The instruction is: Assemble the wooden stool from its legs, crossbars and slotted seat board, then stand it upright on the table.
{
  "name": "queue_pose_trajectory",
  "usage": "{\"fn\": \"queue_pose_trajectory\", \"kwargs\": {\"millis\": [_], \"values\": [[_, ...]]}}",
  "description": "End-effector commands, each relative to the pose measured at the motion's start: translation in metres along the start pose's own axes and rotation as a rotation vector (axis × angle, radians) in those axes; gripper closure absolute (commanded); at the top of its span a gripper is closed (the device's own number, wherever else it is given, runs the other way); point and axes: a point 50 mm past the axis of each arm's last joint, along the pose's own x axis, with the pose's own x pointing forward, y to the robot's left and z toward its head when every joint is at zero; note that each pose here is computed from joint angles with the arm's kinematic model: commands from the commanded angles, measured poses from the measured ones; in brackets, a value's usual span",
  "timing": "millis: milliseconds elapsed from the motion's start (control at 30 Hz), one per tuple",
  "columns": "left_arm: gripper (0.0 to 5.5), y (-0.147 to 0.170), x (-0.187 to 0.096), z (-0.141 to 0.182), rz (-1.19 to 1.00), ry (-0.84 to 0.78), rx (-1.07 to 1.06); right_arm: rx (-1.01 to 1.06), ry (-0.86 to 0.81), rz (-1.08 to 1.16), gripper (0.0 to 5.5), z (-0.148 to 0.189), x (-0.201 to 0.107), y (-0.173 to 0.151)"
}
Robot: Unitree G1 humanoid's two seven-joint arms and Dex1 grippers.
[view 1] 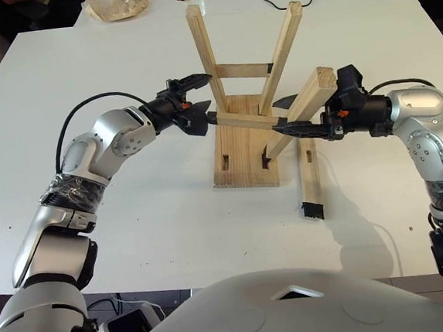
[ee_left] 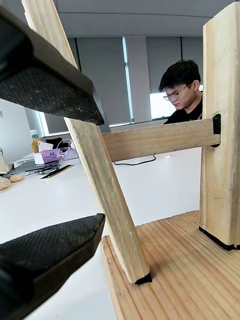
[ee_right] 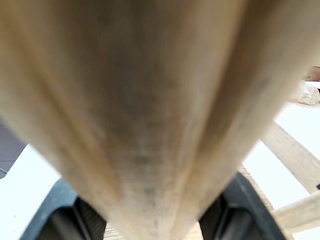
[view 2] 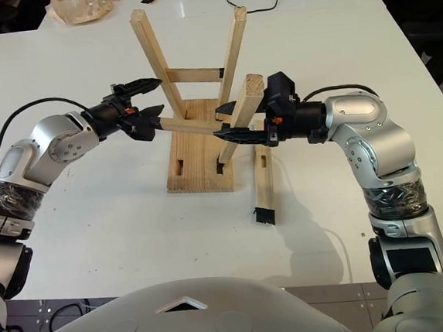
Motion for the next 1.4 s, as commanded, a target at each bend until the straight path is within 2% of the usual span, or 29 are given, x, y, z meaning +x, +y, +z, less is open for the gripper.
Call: {"fn": "queue_pose_trajectory", "kwargs": {"millis": [33, 200, 300, 533, 633, 767, 1033, 1200, 1400], "values": [[2.21, 0.01, 0.01, 0.011, 0.045, -0.074, 0.038, 0.038, 0.009, 0.053, 3.49, -0.007, 0.006, 0.01], [2.21, 0.011, 0.012, 0.011, 0.07, -0.076, -0.002, 0.044, 0.004, 0.05, 3.49, -0.005, 0.004, 0.01], [2.21, 0.011, 0.011, 0.011, 0.163, -0.025, -0.275, 0.031, 0.039, 0.023, 3.49, -0.012, 0.005, 0.004], [2.21, 0.005, -0.009, 0.033, 0.364, 0.01, -0.962, 0.029, 0.057, 0.005, 3.49, -0.019, 0.002, -0.001], [2.21, 0.02, -0.022, 0.026, 0.56, 0.021, -1.263, 0.034, 0.041, 0.027, 3.49, -0.017, 0.003, 0.003], [2.21, 0.034, -0.056, 0.004, 0.844, 0.023, -1.564, 0.043, 0.003, 0.055, 3.49, -0.007, 0.0, 0.008], [2.21, 0.009, -0.081, -0.015, 0.936, 0.2, -1.653, 0.034, 0.028, 0.048, 3.49, -0.007, -0.006, 0.007], [2.21, 0.009, -0.083, -0.018, 0.99, 0.171, -1.719, 0.026, 0.033, 0.014, 3.49, -0.01, -0.005, -0.003], [2.21, 0.004, -0.074, -0.009, 0.937, 0.148, -1.743, 0.007, 0.051, 0.019, 3.49, -0.011, -0.002, -0.015]]}}
